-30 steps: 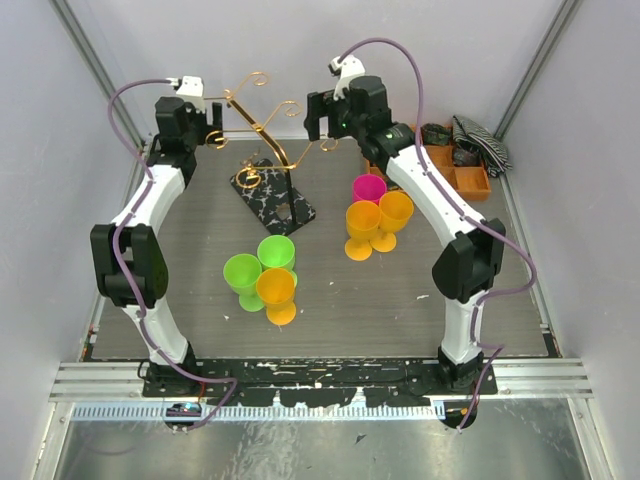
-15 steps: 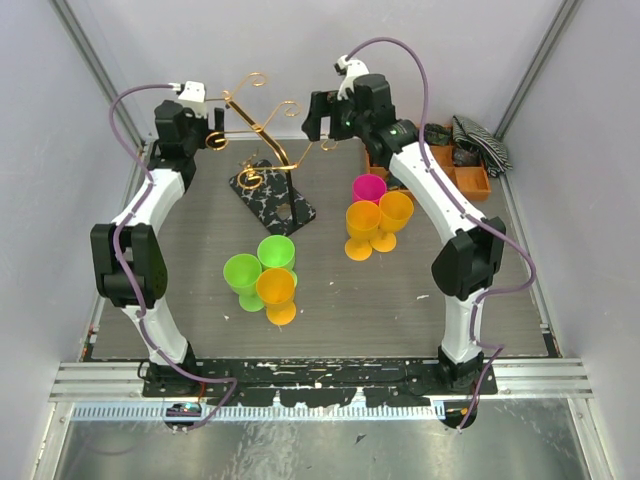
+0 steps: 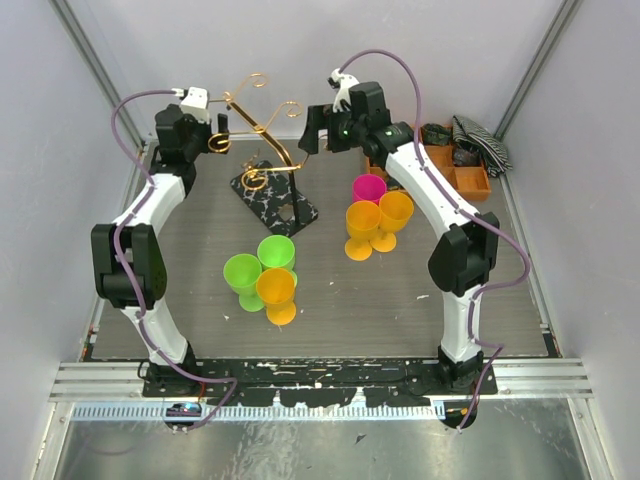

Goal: Place the wine glass upside down on the wine glass rack

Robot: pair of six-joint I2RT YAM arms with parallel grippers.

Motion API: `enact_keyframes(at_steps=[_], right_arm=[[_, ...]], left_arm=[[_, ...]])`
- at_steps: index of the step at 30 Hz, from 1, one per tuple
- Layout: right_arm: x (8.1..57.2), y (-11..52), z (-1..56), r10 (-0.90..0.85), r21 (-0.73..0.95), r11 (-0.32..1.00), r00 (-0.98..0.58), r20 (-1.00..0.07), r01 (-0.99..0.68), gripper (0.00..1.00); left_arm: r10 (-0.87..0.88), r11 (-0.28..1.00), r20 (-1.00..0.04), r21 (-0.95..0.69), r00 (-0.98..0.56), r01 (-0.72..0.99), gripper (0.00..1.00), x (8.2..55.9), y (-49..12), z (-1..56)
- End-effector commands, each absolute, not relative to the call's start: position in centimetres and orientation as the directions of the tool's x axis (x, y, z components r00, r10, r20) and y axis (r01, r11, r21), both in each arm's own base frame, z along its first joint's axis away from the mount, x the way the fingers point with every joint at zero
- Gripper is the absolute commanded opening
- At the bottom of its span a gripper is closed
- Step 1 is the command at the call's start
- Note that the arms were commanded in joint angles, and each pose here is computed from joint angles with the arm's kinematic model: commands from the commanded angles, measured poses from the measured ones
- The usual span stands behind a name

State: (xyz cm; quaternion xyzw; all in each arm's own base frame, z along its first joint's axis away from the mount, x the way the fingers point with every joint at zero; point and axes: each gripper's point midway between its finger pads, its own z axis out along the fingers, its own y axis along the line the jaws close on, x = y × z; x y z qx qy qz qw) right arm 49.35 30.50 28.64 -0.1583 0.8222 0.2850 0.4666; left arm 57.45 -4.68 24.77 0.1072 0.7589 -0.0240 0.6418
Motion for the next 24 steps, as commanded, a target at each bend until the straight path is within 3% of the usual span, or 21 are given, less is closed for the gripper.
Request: enact_keyframes(at_steps=[1, 11, 24], right_arm=[[45.9, 30.3, 30.7, -0.036, 0.323, 0.748, -0.521, -0.853, -0.580, 1.00], [40.4, 30.8, 27.7, -0.176, 0.265, 0.752, -0.571, -0.802, -0.604, 1.00], [34.9, 29.2, 26.3, -0.188, 0.253, 0.778, -0.598, -0.779, -0.575, 1.00]], left_arm=[[0.120, 0.955, -0.991, 0.098, -0.061, 0.281, 0.98, 56.3, -7.0, 27.7], [0.104, 0.951, -0.993, 0.085, -0.049, 0.299, 0.98, 55.9, -7.4, 27.8], [0.082, 0.950, -0.995, 0.060, -0.058, 0.306, 0.98, 53.3, -7.5, 28.6]])
